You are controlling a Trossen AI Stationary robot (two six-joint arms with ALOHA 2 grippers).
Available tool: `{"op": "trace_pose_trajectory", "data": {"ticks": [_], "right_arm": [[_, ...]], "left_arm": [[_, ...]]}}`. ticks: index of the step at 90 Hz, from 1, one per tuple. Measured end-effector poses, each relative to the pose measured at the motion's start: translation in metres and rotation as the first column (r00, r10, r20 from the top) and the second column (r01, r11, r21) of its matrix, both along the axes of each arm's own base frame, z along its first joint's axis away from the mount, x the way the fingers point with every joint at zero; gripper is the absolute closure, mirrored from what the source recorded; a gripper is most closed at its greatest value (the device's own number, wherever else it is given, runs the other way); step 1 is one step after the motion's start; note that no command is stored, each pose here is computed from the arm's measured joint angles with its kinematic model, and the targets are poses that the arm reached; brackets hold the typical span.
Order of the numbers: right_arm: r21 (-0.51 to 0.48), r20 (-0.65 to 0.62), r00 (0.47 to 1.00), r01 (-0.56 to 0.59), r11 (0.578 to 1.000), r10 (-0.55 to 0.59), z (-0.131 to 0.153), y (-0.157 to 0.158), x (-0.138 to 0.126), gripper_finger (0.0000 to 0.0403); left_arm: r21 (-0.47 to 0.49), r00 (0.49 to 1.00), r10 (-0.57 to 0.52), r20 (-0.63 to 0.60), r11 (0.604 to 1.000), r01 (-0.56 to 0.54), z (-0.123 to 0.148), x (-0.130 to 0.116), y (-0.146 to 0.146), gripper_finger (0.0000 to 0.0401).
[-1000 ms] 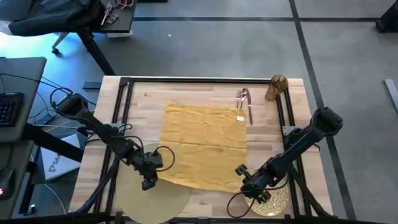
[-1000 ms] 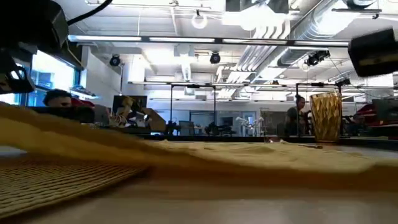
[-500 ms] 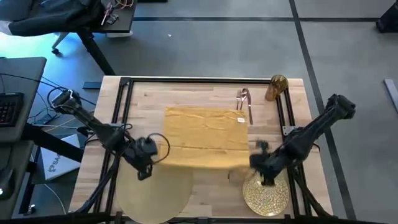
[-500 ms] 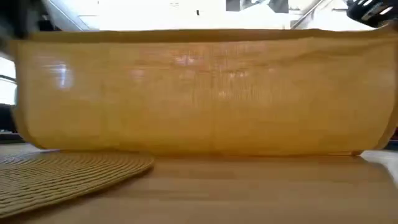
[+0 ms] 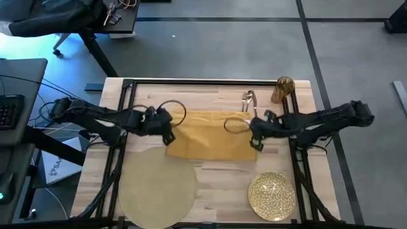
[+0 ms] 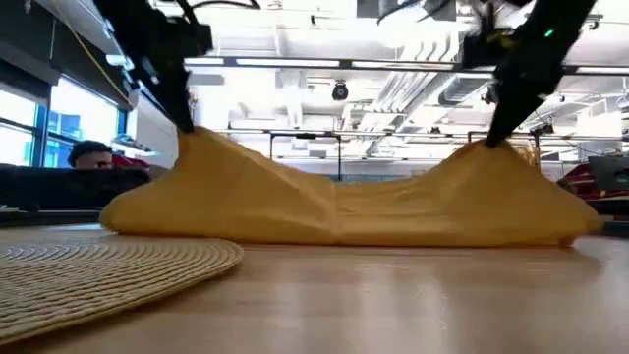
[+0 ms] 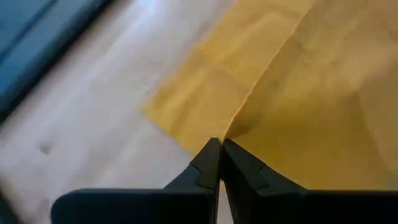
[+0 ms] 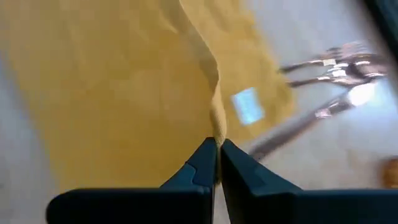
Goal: Set table place
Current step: Fold the yellow napkin
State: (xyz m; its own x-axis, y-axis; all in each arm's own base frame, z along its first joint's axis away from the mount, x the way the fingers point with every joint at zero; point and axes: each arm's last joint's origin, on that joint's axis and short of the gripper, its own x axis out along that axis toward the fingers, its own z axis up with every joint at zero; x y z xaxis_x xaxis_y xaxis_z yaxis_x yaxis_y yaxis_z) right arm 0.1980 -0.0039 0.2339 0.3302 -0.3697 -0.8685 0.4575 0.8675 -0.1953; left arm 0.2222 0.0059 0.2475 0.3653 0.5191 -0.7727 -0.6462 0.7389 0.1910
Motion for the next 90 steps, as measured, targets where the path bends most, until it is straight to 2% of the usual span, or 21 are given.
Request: {"op": "trace_pose_trajectory", "data": {"ticks": [8, 30, 64, 76, 90], "right_arm": [[-0.025, -0.013, 1.000, 0.022, 0.999, -0.023, 0.000, -0.019, 0.001, 0.0403], [-0.029, -0.001, 0.999, 0.039, 0.999, -0.039, -0.002, -0.053, 0.006, 0.0403], [-0.003, -0.099, 0.994, 0.048, 0.999, -0.048, -0.028, -0.068, 0.022, 0.0399], [-0.028, -0.068, 0.994, 0.088, 0.996, -0.090, -0.029, -0.071, 0.026, 0.0374], [-0.055, -0.035, 0.990, 0.136, 0.989, -0.138, -0.021, -0.076, 0.026, 0.0311]], "left_arm": [[0.031, 1.000, 0.026, -0.006, 0.999, -0.026, 0.001, 0.001, 0.015, 0.0401], [0.031, 0.996, -0.033, -0.084, 0.999, 0.036, -0.005, 0.007, 0.038, 0.0401], [-0.013, 0.974, -0.047, -0.223, 0.999, 0.045, -0.036, 0.023, 0.046, 0.0401], [-0.026, 0.967, -0.043, -0.252, 0.999, 0.037, -0.043, 0.025, 0.048, 0.0399], [-0.046, 0.968, -0.016, -0.252, 0.999, 0.004, -0.041, 0.022, 0.055, 0.0371]]}}
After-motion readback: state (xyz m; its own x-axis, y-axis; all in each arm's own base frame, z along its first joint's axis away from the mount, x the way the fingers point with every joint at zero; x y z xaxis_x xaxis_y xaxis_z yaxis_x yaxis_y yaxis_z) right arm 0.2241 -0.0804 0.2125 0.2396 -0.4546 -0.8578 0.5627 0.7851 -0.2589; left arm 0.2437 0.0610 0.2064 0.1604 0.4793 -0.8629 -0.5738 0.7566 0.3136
